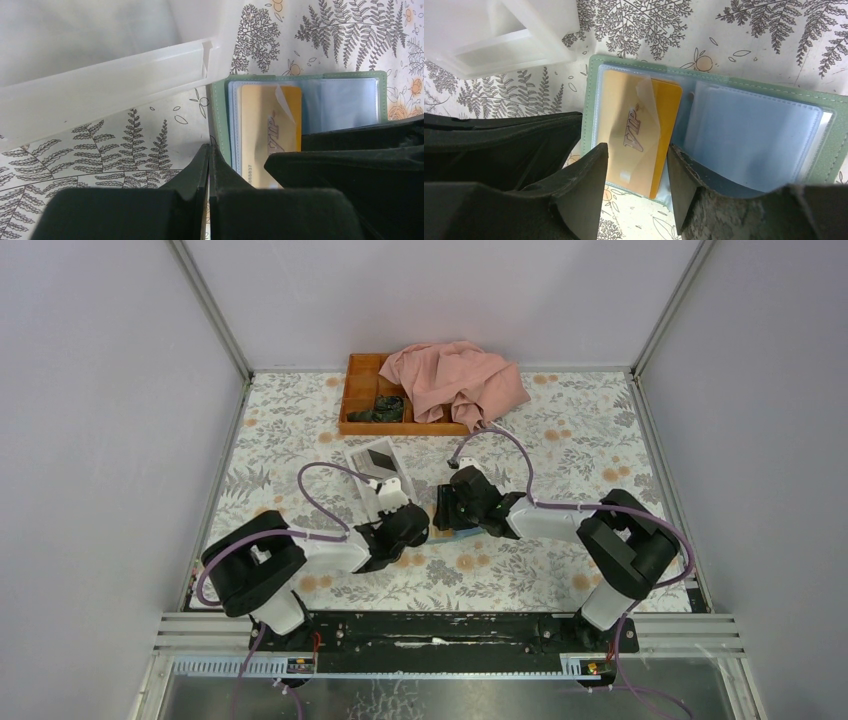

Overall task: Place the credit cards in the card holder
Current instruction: Insert the credit card into the card holder, then pick up the credit card from the storage box.

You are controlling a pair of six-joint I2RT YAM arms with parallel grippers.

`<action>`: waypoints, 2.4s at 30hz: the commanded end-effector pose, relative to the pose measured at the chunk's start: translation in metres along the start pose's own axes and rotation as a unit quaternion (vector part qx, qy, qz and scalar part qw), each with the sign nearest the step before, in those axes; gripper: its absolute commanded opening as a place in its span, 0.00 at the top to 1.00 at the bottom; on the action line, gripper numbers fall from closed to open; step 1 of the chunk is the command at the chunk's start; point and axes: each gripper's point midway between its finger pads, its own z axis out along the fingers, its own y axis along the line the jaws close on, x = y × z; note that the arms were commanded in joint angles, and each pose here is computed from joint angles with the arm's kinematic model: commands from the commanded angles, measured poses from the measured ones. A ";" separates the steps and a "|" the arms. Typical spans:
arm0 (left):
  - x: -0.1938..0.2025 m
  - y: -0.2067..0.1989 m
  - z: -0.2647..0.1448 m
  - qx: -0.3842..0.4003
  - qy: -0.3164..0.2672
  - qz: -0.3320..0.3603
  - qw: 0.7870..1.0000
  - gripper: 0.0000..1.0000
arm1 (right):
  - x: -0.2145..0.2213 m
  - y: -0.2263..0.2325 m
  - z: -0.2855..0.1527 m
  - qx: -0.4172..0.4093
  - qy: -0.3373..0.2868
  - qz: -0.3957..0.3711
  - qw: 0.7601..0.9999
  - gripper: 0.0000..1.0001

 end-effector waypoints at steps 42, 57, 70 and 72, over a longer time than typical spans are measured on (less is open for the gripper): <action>-0.102 0.038 -0.099 -0.032 -0.134 -0.027 0.990 0.47 | -0.096 0.074 -0.030 -0.032 -0.081 -0.122 0.989 0.53; -0.154 0.088 -0.093 -0.120 -0.183 -0.128 0.967 0.11 | -0.144 0.147 0.035 -0.068 -0.051 -0.185 0.979 0.45; -0.153 0.115 -0.062 -0.126 -0.166 -0.189 0.960 0.16 | -0.157 0.163 0.076 -0.072 -0.051 -0.190 0.978 0.45; -0.151 0.118 -0.058 -0.127 -0.161 -0.193 0.959 0.16 | -0.158 0.163 0.080 -0.070 -0.051 -0.192 0.978 0.44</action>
